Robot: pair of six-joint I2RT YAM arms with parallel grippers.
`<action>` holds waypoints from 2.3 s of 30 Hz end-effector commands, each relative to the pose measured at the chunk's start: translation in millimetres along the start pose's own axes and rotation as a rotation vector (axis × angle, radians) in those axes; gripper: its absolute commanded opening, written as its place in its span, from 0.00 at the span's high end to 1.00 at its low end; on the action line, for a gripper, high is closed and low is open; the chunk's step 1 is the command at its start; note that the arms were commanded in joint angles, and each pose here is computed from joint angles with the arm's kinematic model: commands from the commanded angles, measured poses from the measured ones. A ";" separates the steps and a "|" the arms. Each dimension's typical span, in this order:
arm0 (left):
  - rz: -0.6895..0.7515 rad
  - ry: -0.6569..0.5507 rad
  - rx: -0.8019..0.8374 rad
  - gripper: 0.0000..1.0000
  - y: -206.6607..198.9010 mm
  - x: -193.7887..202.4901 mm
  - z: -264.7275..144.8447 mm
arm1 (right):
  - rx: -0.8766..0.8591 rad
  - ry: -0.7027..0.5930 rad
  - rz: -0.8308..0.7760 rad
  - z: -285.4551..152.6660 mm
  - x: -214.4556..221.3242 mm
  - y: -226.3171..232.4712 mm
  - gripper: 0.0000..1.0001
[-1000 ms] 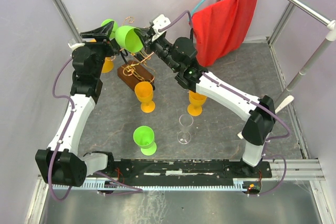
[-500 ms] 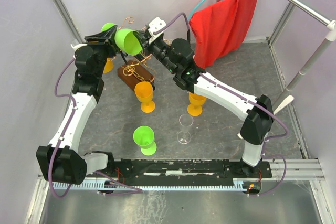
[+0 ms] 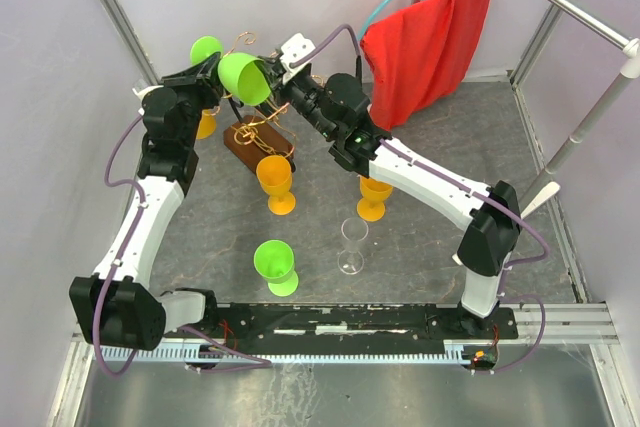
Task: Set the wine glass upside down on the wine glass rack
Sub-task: Turn the wine glass upside down at the wine rack.
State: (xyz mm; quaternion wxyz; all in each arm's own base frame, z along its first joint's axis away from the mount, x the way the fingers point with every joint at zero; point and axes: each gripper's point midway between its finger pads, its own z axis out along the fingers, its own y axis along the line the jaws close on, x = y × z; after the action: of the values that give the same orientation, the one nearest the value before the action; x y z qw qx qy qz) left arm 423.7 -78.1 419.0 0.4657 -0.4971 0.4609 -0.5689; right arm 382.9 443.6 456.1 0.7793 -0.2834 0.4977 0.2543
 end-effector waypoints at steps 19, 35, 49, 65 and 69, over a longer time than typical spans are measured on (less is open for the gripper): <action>0.181 -0.015 0.276 0.97 -69.3 -40.9 29.8 | 0.037 0.201 -0.083 -78.9 -20.3 -21.2 0.38; 1.270 -0.139 0.233 0.97 -71.3 -78.1 -53.4 | 0.055 0.500 -0.200 -128.5 13.7 -52.4 0.10; 1.462 -0.183 0.223 0.97 23.3 -89.8 -103.9 | 0.103 0.508 -0.151 -129.8 13.8 -77.8 0.09; 1.463 -0.306 0.280 0.97 59.7 -106.8 -106.1 | 0.112 0.523 -0.135 -124.4 33.4 -84.0 0.08; 1.466 -0.272 0.274 0.97 72.1 -105.2 -96.8 | 0.115 0.525 -0.128 -123.4 35.5 -83.7 0.08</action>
State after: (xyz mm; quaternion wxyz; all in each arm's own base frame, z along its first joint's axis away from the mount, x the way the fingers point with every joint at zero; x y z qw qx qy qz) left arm 339.3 23.2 307.8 0.8067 -0.0951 0.5716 -0.1158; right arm 372.2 300.9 377.4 0.6304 -0.3447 0.6909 0.0803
